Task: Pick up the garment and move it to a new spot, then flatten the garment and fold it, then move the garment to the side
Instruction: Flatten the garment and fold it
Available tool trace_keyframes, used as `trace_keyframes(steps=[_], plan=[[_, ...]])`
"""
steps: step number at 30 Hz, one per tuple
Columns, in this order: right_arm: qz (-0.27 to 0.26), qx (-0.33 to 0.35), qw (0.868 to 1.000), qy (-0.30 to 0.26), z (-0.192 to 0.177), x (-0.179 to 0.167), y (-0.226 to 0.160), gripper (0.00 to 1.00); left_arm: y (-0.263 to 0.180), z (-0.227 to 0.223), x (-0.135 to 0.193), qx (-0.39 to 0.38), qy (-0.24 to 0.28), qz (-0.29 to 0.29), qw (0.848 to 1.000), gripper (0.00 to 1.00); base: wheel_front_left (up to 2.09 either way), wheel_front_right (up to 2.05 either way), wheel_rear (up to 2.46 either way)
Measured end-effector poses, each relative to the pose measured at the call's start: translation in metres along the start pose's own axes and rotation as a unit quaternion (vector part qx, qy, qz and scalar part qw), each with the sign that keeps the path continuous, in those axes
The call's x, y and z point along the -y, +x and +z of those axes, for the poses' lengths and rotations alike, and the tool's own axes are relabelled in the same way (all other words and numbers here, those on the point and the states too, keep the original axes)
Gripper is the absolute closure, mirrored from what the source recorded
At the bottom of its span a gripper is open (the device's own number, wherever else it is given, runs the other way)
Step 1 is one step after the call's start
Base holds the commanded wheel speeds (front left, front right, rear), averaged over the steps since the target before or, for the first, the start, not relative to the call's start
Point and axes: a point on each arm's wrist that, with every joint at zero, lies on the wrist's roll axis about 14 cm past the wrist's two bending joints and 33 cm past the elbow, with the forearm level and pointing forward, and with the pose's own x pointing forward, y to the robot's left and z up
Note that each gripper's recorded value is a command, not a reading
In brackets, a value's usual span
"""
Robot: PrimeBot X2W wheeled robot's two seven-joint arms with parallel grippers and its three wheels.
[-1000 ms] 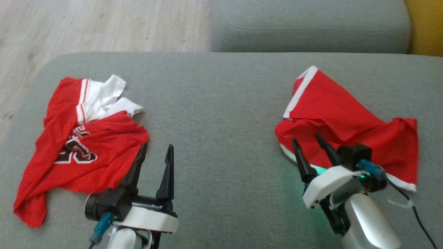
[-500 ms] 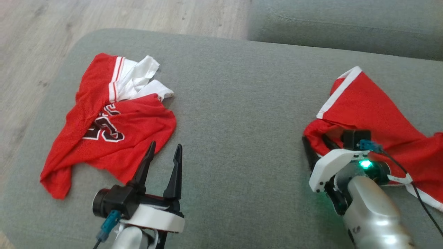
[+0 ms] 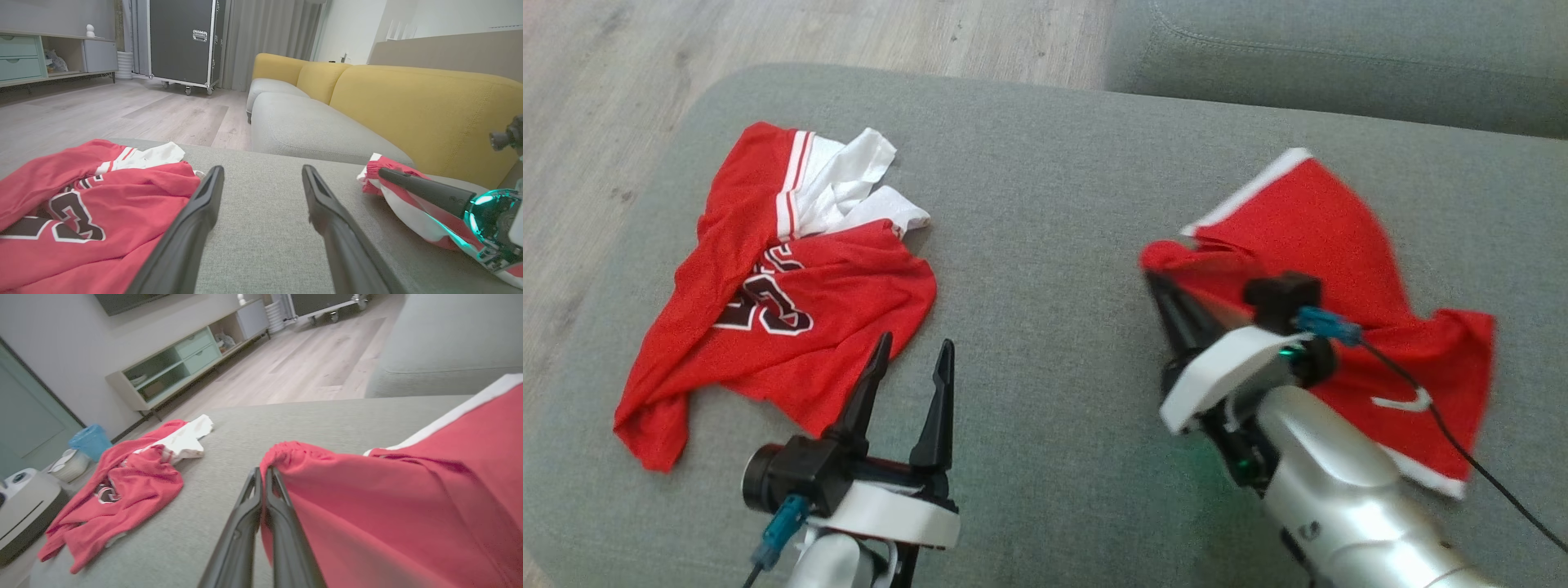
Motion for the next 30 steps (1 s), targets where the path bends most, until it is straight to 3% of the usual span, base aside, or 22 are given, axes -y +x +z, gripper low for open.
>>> trace_keyframes(steps=[6,7,8,10,14,19,22,25,30], plan=[[0.066,-0.032,0.997,0.000,-0.014,-0.042,0.000,1.00,0.002,0.002,0.001,0.003,0.001,-0.002,1.000,0.00,0.00,0.00,0.00],[0.069,-0.045,0.997,-0.001,-0.020,-0.045,-0.001,0.07,0.002,0.002,0.001,0.003,0.001,-0.002,1.000,0.00,0.00,0.00,0.00],[0.071,-0.054,0.996,-0.006,-0.026,-0.046,-0.004,0.00,0.002,0.002,0.001,0.004,0.000,-0.002,1.000,0.00,0.00,0.00,0.00],[0.069,-0.059,0.996,-0.007,-0.030,-0.045,-0.007,0.00,0.003,0.004,0.001,0.006,0.000,-0.003,1.000,0.00,0.00,0.00,0.00],[0.052,-0.021,0.997,0.049,-0.010,-0.041,-0.010,0.00,0.006,0.008,0.006,0.012,0.000,-0.011,1.000,0.00,0.00,0.00,0.00],[0.019,0.041,0.998,0.040,0.026,-0.012,-0.027,0.00,0.011,0.016,0.012,0.026,0.005,-0.021,0.999,0.00,0.00,0.00,0.00],[-0.030,0.083,0.996,0.000,0.053,0.027,-0.048,0.00,0.013,0.019,0.016,0.031,0.005,-0.027,0.999,0.00,0.00,0.00,0.00],[-0.101,0.141,0.984,-0.032,0.083,0.070,-0.083,0.00,0.016,0.021,0.024,0.035,0.004,-0.040,0.999,0.00,0.00,0.00,0.00],[-0.225,0.163,0.959,-0.057,0.061,0.114,-0.155,0.00,0.026,0.023,0.045,0.039,0.002,-0.073,0.997,0.00,0.00,0.00,0.00]])
